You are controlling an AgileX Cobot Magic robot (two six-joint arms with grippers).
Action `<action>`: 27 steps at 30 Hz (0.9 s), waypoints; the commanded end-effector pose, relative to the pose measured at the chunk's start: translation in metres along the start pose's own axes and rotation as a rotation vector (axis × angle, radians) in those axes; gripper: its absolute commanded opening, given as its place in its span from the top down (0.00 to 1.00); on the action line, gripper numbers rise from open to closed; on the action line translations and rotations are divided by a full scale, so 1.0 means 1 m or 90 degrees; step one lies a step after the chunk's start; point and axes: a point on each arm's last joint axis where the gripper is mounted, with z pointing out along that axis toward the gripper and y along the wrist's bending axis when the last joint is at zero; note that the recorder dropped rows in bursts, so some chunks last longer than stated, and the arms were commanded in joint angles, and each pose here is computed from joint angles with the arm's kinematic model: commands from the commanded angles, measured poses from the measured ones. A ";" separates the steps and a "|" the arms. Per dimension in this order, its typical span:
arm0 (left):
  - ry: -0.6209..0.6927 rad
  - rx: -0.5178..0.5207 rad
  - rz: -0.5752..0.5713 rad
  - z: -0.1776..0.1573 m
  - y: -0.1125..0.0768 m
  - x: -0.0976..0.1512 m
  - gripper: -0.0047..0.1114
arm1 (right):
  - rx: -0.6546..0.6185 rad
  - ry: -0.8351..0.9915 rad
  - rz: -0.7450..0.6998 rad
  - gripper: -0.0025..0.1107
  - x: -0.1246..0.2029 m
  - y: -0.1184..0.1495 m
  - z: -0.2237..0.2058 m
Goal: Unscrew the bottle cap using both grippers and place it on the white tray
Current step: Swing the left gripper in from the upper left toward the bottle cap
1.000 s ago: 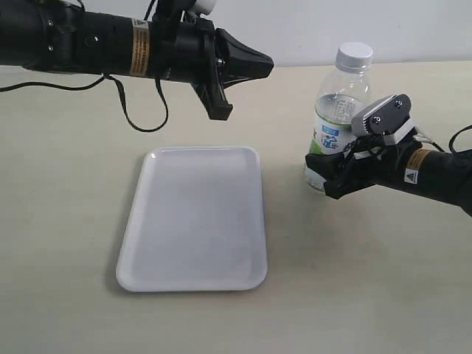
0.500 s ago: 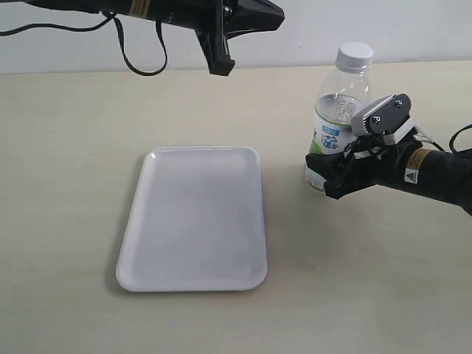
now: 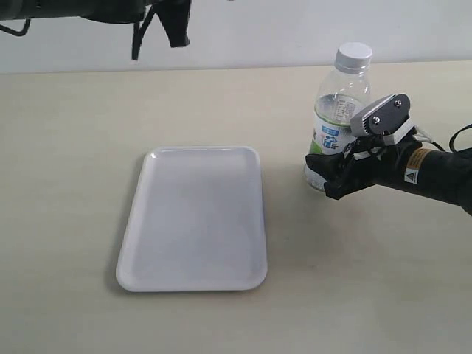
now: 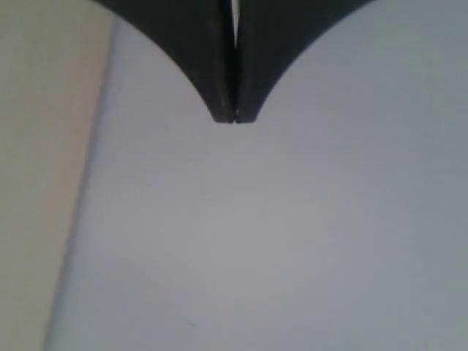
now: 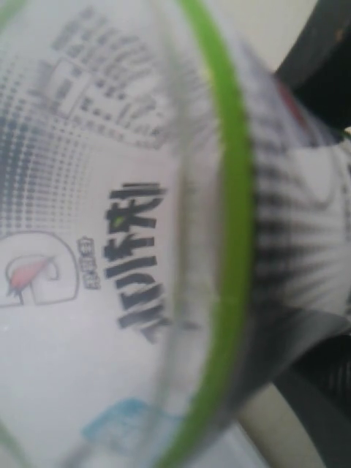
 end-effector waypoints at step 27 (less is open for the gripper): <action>-0.499 0.541 -0.398 -0.020 0.007 -0.039 0.96 | 0.004 0.001 -0.015 0.98 -0.002 -0.002 -0.002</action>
